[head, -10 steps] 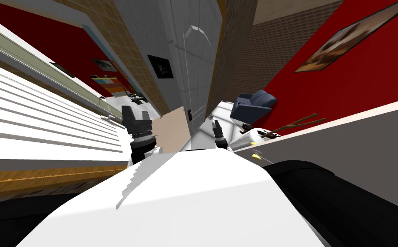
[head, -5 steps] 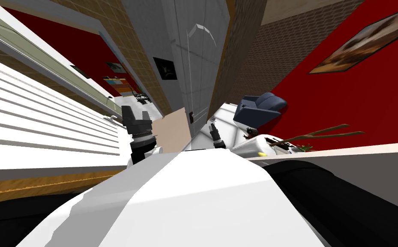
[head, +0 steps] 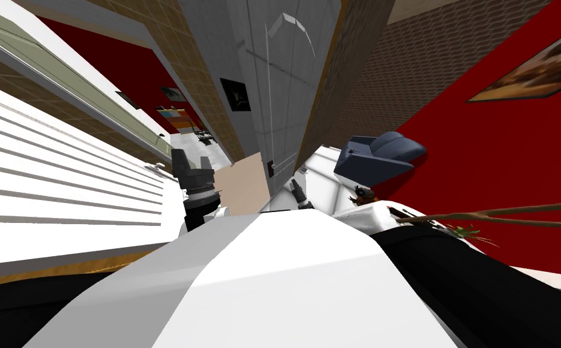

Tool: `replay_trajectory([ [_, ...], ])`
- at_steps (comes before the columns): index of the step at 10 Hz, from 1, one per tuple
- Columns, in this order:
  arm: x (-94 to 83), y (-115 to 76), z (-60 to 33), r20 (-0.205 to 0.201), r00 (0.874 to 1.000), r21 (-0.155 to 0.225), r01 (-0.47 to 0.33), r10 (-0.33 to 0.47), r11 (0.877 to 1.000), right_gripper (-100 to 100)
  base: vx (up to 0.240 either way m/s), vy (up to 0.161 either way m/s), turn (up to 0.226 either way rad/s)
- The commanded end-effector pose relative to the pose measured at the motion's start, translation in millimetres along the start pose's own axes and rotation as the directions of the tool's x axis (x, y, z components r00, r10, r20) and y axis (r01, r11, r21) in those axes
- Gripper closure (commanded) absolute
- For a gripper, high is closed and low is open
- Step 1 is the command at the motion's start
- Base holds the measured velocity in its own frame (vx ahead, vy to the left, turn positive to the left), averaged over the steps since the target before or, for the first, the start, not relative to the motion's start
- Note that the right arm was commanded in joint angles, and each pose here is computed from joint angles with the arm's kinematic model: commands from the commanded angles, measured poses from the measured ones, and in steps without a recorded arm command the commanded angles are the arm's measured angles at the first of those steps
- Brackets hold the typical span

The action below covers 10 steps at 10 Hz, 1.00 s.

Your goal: Push the door open

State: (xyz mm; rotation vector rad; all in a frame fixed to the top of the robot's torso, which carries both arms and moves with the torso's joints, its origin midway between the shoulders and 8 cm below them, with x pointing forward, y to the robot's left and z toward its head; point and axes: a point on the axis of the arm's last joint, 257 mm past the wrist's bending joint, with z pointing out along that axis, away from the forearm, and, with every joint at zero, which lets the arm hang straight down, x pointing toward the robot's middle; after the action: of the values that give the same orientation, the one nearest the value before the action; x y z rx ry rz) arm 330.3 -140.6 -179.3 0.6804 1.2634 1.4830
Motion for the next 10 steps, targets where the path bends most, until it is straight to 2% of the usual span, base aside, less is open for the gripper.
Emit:
replay_trajectory([
  [1,15.7,-11.3,-8.6,-0.038,0.999,0.036,-0.032,0.033,0.999,-100,0.153,-0.06,0.146],
  [2,20.6,-15.0,-11.1,-0.049,0.998,0.047,-0.041,0.043,0.998,-100,0.134,-0.06,0.087],
  [5,49.3,-35.4,-27.4,-0.109,0.989,0.113,-0.09,0.103,0.989,-100,0.179,-0.046,0.122],
  [10,92.4,-62.4,-57.2,-0.188,0.962,0.22,-0.156,0.199,0.963,-100,0.194,-0.076,0.108],
])
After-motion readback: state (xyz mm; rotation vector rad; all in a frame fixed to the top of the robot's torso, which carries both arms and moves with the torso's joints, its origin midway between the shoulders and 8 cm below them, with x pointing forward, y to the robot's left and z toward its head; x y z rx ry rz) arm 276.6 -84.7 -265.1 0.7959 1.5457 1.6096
